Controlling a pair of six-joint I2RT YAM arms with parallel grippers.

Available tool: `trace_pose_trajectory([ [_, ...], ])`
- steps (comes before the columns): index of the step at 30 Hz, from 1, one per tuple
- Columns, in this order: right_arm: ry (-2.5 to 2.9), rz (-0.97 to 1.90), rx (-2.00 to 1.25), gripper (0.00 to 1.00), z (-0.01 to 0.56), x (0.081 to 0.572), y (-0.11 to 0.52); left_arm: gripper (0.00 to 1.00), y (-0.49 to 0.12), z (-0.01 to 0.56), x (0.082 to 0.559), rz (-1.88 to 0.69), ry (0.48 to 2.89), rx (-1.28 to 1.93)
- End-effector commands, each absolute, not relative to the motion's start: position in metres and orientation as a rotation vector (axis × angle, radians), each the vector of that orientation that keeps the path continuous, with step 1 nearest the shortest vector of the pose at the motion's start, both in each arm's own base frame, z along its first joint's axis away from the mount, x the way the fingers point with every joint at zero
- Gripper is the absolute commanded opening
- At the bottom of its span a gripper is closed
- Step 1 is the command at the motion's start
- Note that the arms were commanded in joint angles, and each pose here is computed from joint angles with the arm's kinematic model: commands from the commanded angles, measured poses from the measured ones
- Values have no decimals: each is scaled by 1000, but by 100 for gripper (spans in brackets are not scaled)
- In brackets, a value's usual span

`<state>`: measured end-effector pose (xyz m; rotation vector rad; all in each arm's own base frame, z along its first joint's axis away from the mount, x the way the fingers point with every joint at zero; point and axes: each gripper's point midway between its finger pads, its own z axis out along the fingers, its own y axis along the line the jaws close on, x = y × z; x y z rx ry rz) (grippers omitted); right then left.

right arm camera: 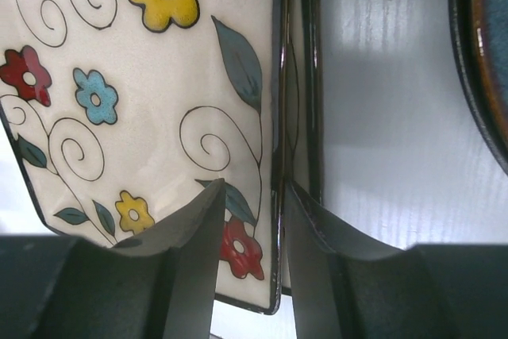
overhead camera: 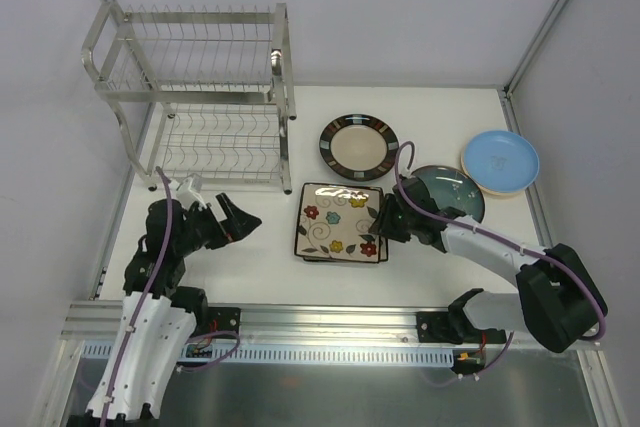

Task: Load the plates into the dish rack
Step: Grab a plate with the left arm

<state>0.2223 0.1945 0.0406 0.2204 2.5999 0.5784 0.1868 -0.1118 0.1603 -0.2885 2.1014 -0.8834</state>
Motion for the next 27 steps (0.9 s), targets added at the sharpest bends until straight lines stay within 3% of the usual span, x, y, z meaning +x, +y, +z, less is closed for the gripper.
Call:
trace_pose_trajectory([
  [1,2603,655,275,39,35,217,204,99,-130,171,185,-988,2140,-265],
  [12,2638,609,394,36,6,209,195,99,-147,139,189,-938,2287,-261],
  [27,2704,529,300,7,-24,205,190,99,-176,106,204,-920,2351,-326],
])
